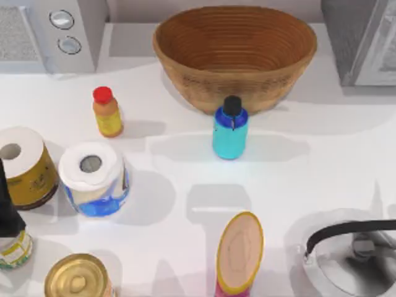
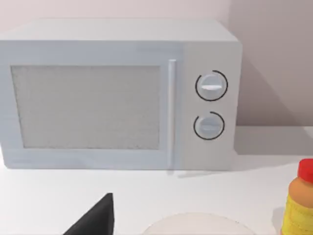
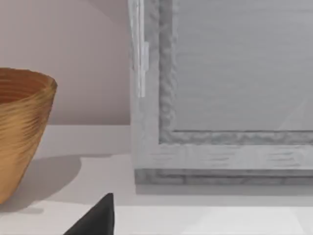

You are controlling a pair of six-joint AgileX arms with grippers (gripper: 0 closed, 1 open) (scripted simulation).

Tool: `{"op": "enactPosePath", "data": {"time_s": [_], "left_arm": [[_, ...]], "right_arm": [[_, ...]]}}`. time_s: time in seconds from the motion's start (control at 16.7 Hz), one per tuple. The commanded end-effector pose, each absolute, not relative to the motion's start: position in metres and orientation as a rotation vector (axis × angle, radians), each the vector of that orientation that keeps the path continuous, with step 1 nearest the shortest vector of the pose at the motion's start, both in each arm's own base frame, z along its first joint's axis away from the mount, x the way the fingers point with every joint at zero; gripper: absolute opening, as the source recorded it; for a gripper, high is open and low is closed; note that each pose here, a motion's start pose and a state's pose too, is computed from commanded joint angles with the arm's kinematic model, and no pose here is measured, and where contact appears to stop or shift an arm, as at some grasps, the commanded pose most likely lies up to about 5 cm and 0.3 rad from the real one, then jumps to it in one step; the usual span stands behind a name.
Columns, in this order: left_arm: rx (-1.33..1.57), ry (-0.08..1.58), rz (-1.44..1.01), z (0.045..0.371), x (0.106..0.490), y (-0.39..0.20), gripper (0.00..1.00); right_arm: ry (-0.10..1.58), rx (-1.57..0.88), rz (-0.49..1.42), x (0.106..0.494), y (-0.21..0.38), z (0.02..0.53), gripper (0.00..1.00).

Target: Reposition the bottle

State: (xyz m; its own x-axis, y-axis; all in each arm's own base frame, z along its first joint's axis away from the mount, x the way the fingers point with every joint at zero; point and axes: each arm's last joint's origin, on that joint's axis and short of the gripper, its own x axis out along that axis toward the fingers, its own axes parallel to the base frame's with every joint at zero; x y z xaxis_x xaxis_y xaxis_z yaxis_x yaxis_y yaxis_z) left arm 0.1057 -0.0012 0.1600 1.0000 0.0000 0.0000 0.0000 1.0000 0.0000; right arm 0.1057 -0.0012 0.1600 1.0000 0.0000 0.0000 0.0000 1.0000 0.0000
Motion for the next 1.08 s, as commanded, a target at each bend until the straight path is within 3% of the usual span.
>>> {"op": "enactPosePath", "data": {"time_s": [0.24,0.6,0.84,1.08], "left_arm": [[0.0,0.0,0.0,0.16,0.106,-0.001,1.0],[0.0,0.0,0.0,0.16,0.106,-0.001,1.0],[0.0,0.0,0.0,0.16,0.106,-0.001,1.0],[0.0,0.0,0.0,0.16,0.106,-0.001,1.0]], "right_arm": [[-0.004,-0.007,0.033,0.107,0.001,0.165,1.0],[-0.031,-0.075,0.277,0.128,0.02,0.214,1.0],[0.004,-0.116,0.442,0.174,0.044,0.242,1.0],[0.126,-0.143,0.579,0.234,0.081,0.228,1.0]]}}
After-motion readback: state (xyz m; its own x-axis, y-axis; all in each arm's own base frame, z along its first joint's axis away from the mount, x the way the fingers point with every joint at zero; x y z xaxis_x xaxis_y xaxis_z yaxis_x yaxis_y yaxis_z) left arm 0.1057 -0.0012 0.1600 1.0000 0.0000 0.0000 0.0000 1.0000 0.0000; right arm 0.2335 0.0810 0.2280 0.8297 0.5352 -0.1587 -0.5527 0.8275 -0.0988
